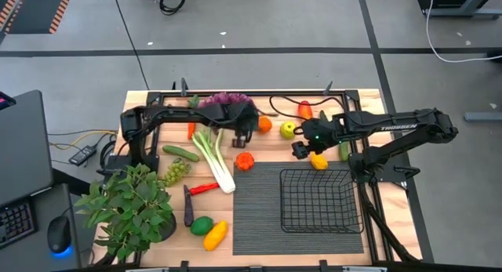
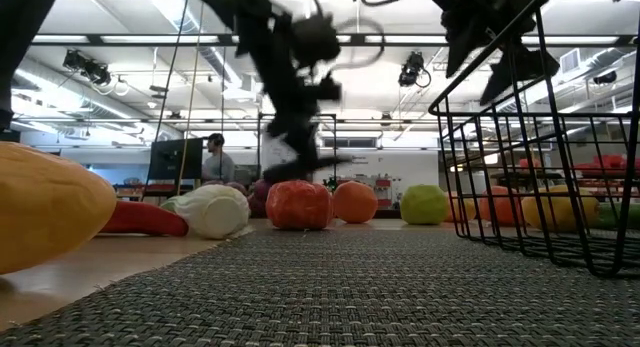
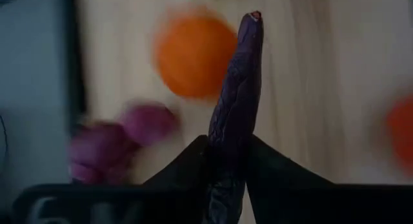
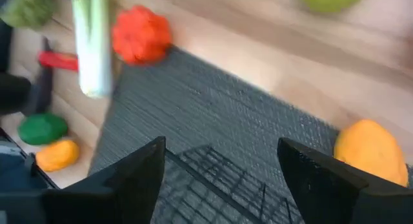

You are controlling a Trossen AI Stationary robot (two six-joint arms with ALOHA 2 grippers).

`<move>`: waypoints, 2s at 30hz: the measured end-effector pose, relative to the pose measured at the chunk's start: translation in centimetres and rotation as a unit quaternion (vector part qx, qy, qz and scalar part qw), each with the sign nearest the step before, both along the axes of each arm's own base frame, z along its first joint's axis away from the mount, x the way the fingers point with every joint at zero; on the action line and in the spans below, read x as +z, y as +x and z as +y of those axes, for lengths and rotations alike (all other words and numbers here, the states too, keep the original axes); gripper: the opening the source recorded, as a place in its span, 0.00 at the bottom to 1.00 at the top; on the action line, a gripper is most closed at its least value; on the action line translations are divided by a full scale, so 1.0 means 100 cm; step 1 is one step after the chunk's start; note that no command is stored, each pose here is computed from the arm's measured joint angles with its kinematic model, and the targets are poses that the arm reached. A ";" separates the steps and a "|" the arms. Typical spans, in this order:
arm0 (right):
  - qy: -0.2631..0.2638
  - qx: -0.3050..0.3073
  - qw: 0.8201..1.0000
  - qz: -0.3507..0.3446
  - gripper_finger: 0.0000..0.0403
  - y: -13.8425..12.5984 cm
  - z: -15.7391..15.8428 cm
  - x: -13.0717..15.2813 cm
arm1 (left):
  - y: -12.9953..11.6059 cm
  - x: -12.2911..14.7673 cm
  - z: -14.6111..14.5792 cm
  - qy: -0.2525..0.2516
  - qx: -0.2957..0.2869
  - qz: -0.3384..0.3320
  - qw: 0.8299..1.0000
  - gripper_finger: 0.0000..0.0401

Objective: Build produce basket
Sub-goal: Put the top eggplant into the wire basket

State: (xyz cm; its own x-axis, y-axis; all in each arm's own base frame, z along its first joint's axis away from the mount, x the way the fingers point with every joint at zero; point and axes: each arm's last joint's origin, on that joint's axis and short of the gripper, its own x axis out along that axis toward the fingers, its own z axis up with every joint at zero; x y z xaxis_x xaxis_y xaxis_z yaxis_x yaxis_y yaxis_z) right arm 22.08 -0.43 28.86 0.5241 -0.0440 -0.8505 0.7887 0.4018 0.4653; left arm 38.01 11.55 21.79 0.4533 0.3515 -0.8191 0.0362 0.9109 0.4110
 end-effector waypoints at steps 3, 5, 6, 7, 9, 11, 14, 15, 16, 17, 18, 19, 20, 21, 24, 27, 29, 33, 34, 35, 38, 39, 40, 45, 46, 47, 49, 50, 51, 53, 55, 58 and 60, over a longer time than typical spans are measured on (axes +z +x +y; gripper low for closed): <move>-0.016 -0.015 0.998 -0.054 0.73 0.000 -0.001 0.011 | 0.006 0.034 -0.005 -0.055 0.057 -0.065 0.995 0.23; -0.032 -0.029 0.994 -0.102 0.72 -0.001 -0.002 0.021 | 0.009 0.049 -0.008 -0.115 0.103 -0.105 0.982 0.23; -0.040 -0.036 0.990 -0.129 0.72 -0.002 -0.003 0.027 | 0.012 0.056 -0.009 -0.146 0.126 -0.129 0.973 0.22; -0.046 -0.042 0.987 -0.148 0.72 -0.004 -0.003 0.031 | 0.014 0.063 -0.011 -0.175 0.148 -0.150 0.962 0.22; -0.061 -0.054 0.981 -0.174 0.72 -0.008 -0.004 0.039 | 0.018 0.077 -0.012 -0.221 0.183 -0.185 0.940 0.21; -0.080 -0.060 0.977 -0.186 0.72 -0.014 -0.005 0.044 | 0.021 0.088 -0.014 -0.260 0.202 -0.216 0.919 0.21; -0.109 -0.060 0.973 -0.196 0.72 -0.021 -0.007 0.050 | 0.026 0.103 -0.017 -0.314 0.213 -0.258 0.889 0.22; -0.117 -0.057 0.971 -0.198 0.72 -0.023 -0.007 0.051 | 0.028 0.108 -0.018 -0.332 0.214 -0.273 0.877 0.23; -0.127 -0.058 0.969 -0.204 0.72 -0.024 -0.008 0.053 | 0.030 0.113 -0.019 -0.349 0.214 -0.286 0.866 0.23; -0.134 -0.058 0.966 -0.212 0.72 -0.026 -0.008 0.056 | 0.032 0.116 -0.021 -0.367 0.215 -0.294 0.856 0.23; -0.141 -0.058 0.964 -0.217 0.72 -0.028 -0.009 0.058 | 0.033 0.118 -0.023 -0.383 0.215 -0.301 0.846 0.23; -0.148 -0.062 0.961 -0.224 0.72 -0.029 -0.009 0.060 | 0.035 0.120 -0.025 -0.399 0.213 -0.309 0.837 0.23; -0.152 -0.066 0.959 -0.232 0.72 -0.031 -0.010 0.062 | 0.036 0.122 -0.027 -0.410 0.212 -0.316 0.829 0.23; -0.157 -0.072 0.956 -0.238 0.72 -0.031 -0.010 0.064 | 0.038 0.123 -0.030 -0.420 0.211 -0.323 0.822 0.23; -0.163 -0.086 0.949 -0.257 0.72 -0.033 -0.011 0.068 | 0.042 0.128 -0.038 -0.438 0.202 -0.343 0.806 0.23; -0.161 -0.085 0.949 -0.257 0.72 -0.033 -0.011 0.068 | 0.046 0.133 -0.047 -0.451 0.190 -0.359 0.795 0.23; -0.154 -0.079 0.950 -0.260 0.72 -0.033 -0.010 0.068 | 0.047 0.134 -0.053 -0.459 0.188 -0.362 0.789 0.23; -0.138 -0.067 0.952 -0.264 0.72 -0.033 -0.009 0.069 | 0.049 0.134 -0.067 -0.464 0.179 -0.357 0.791 0.23; -0.135 -0.064 0.952 -0.266 0.72 -0.034 -0.009 0.069 | 0.050 0.134 -0.071 -0.462 0.179 -0.357 0.792 0.23; -0.131 -0.059 0.953 -0.267 0.72 -0.034 -0.008 0.069 | 0.050 0.134 -0.074 -0.459 0.179 -0.359 0.793 0.23; -0.119 -0.046 0.954 -0.271 0.72 -0.035 -0.007 0.070 | 0.051 0.134 -0.083 -0.445 0.184 -0.366 0.796 0.23; -0.115 -0.041 0.954 -0.272 0.72 -0.035 -0.007 0.070 | 0.051 0.135 -0.085 -0.442 0.185 -0.368 0.797 0.23; -0.111 -0.037 0.955 -0.273 0.72 -0.035 -0.007 0.070 | 0.051 0.135 -0.087 -0.439 0.186 -0.371 0.797 0.23; -0.085 -0.025 0.957 -0.276 0.72 -0.034 -0.004 0.069 | 0.054 0.136 -0.093 -0.430 0.184 -0.399 0.789 0.23; -0.084 -0.021 0.957 -0.275 0.72 -0.033 -0.002 0.069 | 0.054 0.136 -0.093 -0.428 0.185 -0.403 0.788 0.23; -0.083 -0.018 0.958 -0.275 0.71 -0.033 -0.001 0.069 | 0.055 0.137 -0.093 -0.427 0.184 -0.408 0.786 0.24; -0.089 -0.019 0.957 -0.274 0.70 -0.033 0.001 0.069 | 0.055 0.138 -0.093 -0.426 0.186 -0.412 0.784 0.24; -0.093 -0.021 0.957 -0.274 0.69 -0.033 0.001 0.069 | 0.055 0.138 -0.093 -0.427 0.187 -0.413 0.783 0.24; -0.096 -0.023 0.957 -0.274 0.67 -0.033 0.002 0.069 | 0.055 0.138 -0.092 -0.429 0.190 -0.413 0.781 0.24; -0.102 -0.023 0.956 -0.275 0.62 -0.033 0.003 0.069 | 0.055 0.138 -0.093 -0.432 0.193 -0.413 0.778 0.24; -0.107 -0.016 0.955 -0.276 0.55 -0.033 0.003 0.070 | 0.055 0.138 -0.095 -0.435 0.193 -0.411 0.778 0.24; -0.109 -0.007 0.955 -0.277 0.43 -0.033 0.005 0.070 | 0.055 0.137 -0.100 -0.436 0.191 -0.408 0.779 0.25; -0.108 -0.004 0.955 -0.277 0.36 -0.033 0.005 0.070 | 0.055 0.137 -0.102 -0.437 0.190 -0.407 0.779 0.25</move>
